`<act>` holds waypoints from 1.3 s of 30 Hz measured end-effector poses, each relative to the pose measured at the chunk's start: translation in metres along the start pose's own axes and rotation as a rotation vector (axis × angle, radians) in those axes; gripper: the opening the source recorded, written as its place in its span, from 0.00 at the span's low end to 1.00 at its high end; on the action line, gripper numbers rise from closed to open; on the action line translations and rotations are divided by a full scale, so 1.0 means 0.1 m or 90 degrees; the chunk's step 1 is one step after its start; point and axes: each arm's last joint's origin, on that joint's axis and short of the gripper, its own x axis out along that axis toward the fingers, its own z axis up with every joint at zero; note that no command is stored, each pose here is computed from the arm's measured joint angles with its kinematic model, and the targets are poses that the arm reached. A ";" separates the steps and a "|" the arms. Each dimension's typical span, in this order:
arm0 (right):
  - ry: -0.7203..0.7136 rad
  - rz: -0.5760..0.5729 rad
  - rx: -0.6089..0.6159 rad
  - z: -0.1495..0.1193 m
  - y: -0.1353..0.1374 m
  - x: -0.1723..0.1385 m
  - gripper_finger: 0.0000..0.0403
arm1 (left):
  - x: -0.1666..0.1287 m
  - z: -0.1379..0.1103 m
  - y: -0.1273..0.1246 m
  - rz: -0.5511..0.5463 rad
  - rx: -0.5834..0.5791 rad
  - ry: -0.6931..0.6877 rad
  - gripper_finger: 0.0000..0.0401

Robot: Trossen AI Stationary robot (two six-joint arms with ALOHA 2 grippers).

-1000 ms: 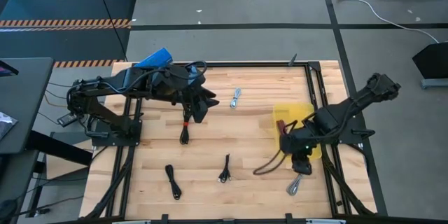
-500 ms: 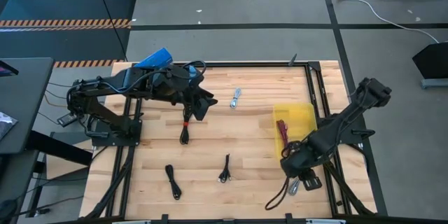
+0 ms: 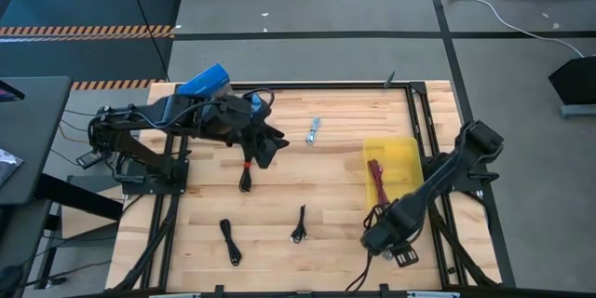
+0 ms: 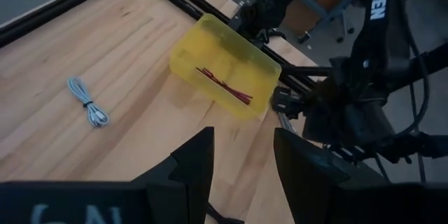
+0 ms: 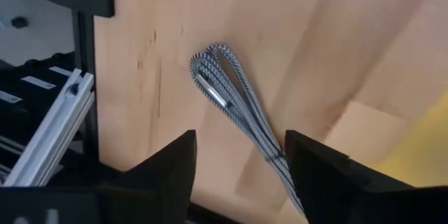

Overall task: Pick and place USB-C Cables
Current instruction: Put the white stripe charger cable into the yellow bin

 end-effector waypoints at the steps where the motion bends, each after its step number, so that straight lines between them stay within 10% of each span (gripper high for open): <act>1: 0.005 -0.002 -0.004 0.01 0.01 0.05 0.58 | 0.00 -0.01 -0.01 -0.001 0.001 0.001 0.39; 15: 0.094 -0.070 -0.016 0.05 0.11 0.56 0.57 | -0.03 -0.10 -0.13 -0.017 -0.002 0.007 0.39; 30: 0.063 -0.095 0.078 0.08 0.12 0.58 0.05 | -0.07 -0.19 -0.24 -0.021 -0.012 0.005 0.39; 39: 0.032 -0.026 0.170 0.04 0.21 0.33 0.04 | -0.07 -0.19 -0.23 -0.015 -0.001 -0.001 0.39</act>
